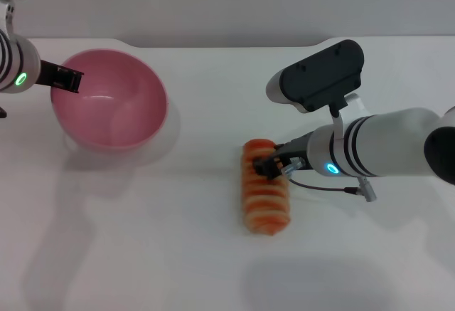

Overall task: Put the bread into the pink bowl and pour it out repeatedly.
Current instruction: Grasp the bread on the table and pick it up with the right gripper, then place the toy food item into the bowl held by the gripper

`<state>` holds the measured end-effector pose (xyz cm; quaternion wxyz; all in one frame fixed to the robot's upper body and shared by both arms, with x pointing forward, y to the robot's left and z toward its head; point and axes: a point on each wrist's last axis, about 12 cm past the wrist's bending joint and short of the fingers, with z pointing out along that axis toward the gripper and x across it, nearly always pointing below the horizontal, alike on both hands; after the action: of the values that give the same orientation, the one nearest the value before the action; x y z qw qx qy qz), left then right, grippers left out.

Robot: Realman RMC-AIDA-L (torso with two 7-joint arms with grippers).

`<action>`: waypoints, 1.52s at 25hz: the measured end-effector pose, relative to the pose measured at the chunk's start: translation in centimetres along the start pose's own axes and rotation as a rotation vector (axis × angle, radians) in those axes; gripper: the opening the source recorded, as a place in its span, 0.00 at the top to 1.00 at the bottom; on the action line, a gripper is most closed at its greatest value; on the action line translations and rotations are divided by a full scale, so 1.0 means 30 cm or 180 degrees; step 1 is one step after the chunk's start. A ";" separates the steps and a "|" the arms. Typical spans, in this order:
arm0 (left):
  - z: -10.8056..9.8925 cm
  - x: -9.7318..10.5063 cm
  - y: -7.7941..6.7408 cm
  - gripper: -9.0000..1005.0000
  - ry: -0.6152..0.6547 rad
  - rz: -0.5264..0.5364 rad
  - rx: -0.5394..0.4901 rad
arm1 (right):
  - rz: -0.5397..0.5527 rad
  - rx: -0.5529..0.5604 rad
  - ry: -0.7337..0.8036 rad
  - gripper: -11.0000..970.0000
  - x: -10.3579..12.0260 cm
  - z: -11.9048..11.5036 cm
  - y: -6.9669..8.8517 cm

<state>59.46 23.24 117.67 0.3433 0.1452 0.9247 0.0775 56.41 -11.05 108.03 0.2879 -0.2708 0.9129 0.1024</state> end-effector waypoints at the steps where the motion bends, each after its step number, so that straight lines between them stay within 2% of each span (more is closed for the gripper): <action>1: -0.001 0.001 0.001 0.94 -0.0002 -0.0002 -0.0001 | -0.0030 0.0015 0.0011 0.43 -0.003 -0.004 0.001; 5: -0.001 0.003 -0.001 0.94 0.0003 0.0005 0.0004 | -0.0006 -0.0010 -0.0098 0.53 -0.022 -0.030 0.005; 9: 0.000 0.009 -0.022 0.94 0.0017 0.0059 0.0052 | -0.0004 0.0026 -0.0358 0.57 -0.060 -0.096 -0.001; 11: 0.002 0.012 -0.056 0.94 0.0019 0.0125 0.0117 | -0.0118 0.0128 -0.0522 0.59 -0.105 -0.163 0.001; 13: 0.002 0.013 -0.069 0.94 0.0020 0.0150 0.0145 | -0.0162 0.0157 -0.0567 0.60 -0.120 -0.184 0.005; 20: -0.002 0.019 -0.148 0.94 0.0012 0.0226 0.0364 | -0.0427 0.0243 -0.1013 0.67 -0.223 -0.333 0.056; 26: -0.028 0.012 -0.208 0.94 -0.0063 0.0331 0.0491 | -0.0519 0.0212 -0.1183 0.71 -0.256 -0.366 0.085; 31: -0.050 0.000 -0.239 0.94 -0.0132 0.0338 0.0605 | -0.0530 0.0193 -0.1241 0.74 -0.259 -0.352 0.088; 38: -0.056 -0.007 -0.250 0.94 -0.0159 0.0371 0.0628 | -0.0548 0.0119 -0.1359 0.79 -0.259 -0.315 0.097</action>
<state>56.89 16.02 117.24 0.3451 0.2337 0.9090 0.0023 55.70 -8.47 120.32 0.4872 -0.3145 0.8065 0.1155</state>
